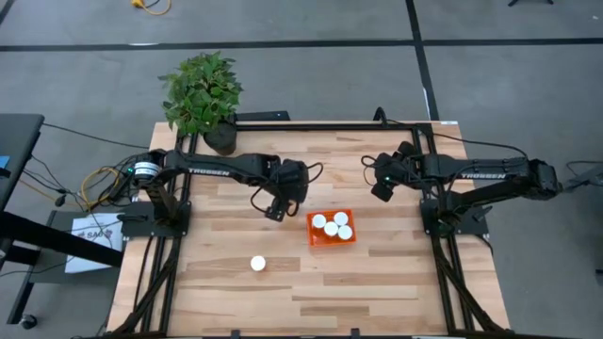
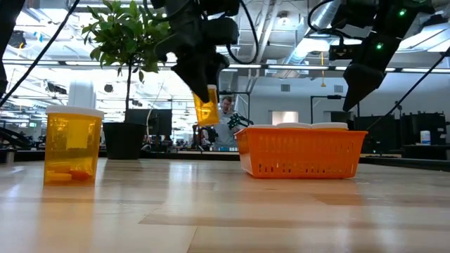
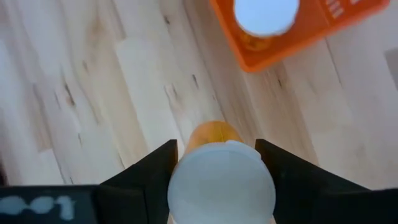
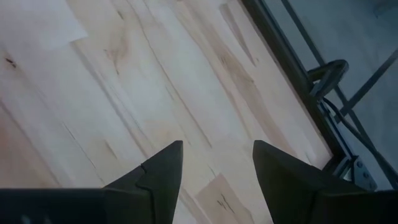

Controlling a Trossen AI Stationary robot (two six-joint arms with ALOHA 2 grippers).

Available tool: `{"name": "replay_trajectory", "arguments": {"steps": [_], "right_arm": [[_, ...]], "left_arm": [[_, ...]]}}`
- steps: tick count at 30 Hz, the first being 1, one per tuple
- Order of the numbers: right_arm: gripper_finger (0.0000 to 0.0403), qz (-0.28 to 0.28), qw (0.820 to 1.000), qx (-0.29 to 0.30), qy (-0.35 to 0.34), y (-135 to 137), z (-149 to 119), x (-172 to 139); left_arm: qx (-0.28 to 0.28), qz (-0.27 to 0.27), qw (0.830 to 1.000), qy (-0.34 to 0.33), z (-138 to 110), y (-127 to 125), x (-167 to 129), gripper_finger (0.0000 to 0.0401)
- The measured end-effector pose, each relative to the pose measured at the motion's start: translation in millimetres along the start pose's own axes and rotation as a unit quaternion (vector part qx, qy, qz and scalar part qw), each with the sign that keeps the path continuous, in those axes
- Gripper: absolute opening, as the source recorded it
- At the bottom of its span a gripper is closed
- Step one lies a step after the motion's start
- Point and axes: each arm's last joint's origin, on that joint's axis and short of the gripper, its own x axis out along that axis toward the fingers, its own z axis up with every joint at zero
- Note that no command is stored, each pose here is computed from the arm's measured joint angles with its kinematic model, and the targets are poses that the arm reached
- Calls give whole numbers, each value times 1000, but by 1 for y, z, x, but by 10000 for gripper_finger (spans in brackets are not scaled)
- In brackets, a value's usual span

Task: Pick and place pill bottles into a basket
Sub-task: Put the orange pill bottle into the orange bin

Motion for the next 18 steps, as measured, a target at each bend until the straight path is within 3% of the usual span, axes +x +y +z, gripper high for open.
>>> {"name": "replay_trajectory", "arguments": {"steps": [7,18], "right_arm": [[189,1,1000,0,1,0,0,0],[189,1,1000,-1,3,0,0,0]], "left_arm": [[-8,17,1000,-12,13,-10,-9,197],[3,-14,1000,9,52,-35,-7,195]]}}
